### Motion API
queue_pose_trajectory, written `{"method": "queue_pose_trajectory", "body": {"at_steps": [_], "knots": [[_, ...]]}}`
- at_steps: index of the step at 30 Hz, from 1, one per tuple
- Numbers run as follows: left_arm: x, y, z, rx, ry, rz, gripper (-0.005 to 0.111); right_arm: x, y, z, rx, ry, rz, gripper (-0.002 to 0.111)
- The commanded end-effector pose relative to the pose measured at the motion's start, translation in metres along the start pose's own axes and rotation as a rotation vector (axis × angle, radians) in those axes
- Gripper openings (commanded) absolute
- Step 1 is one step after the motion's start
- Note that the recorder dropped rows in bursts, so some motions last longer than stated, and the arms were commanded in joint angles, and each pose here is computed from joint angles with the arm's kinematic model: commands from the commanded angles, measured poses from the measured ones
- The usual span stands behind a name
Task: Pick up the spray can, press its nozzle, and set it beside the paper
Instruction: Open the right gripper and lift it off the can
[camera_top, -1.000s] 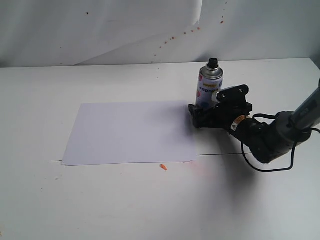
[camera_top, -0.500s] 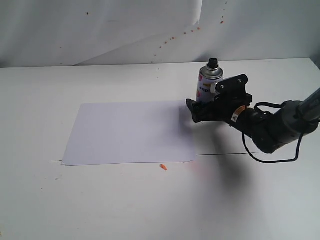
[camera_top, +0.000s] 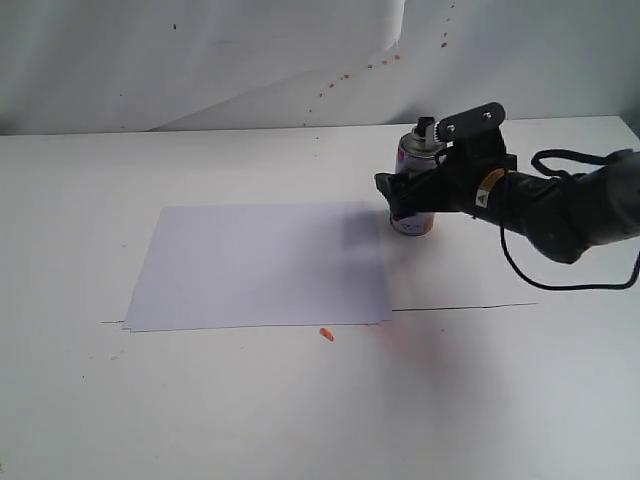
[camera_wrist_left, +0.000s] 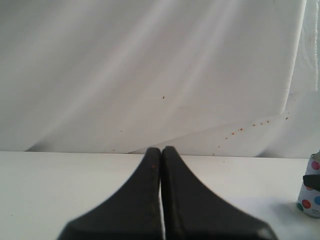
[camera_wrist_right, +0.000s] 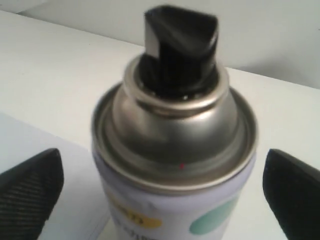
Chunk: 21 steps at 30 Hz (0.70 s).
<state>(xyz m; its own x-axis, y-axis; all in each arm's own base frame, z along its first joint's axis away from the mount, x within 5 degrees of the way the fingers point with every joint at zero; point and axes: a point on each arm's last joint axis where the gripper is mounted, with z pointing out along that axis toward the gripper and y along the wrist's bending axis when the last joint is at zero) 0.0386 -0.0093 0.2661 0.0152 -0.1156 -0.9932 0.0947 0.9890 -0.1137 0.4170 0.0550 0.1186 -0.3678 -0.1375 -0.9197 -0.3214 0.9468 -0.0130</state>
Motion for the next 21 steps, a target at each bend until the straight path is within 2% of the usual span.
{"method": "queue_pose_trajectory", "body": {"at_steps": [1,4,9,13,18,21], "knots": [[0.002,0.0,0.0,0.001,0.004,0.001,0.0,-0.013,0.001,-0.015,-0.013,0.048,-0.01,0.101],[0.002,0.0,0.0,0.001,0.004,0.001,0.0,-0.021,0.0,-0.023,0.01,0.078,-0.014,0.101],[0.002,0.0,0.0,0.001,0.004,0.001,0.0,-0.037,-0.003,-0.037,0.062,0.11,0.083,0.101],[0.002,0.0,0.0,0.001,0.004,0.001,0.0,-0.063,-0.006,-0.061,0.127,0.118,0.162,0.101],[0.002,0.0,0.0,0.001,0.004,0.001,0.0,-0.091,0.003,-0.091,0.176,0.135,0.151,0.101],[0.002,0.0,0.0,0.001,0.004,0.001,0.0,-0.113,0.022,-0.115,0.17,0.116,0.149,0.096]]}}
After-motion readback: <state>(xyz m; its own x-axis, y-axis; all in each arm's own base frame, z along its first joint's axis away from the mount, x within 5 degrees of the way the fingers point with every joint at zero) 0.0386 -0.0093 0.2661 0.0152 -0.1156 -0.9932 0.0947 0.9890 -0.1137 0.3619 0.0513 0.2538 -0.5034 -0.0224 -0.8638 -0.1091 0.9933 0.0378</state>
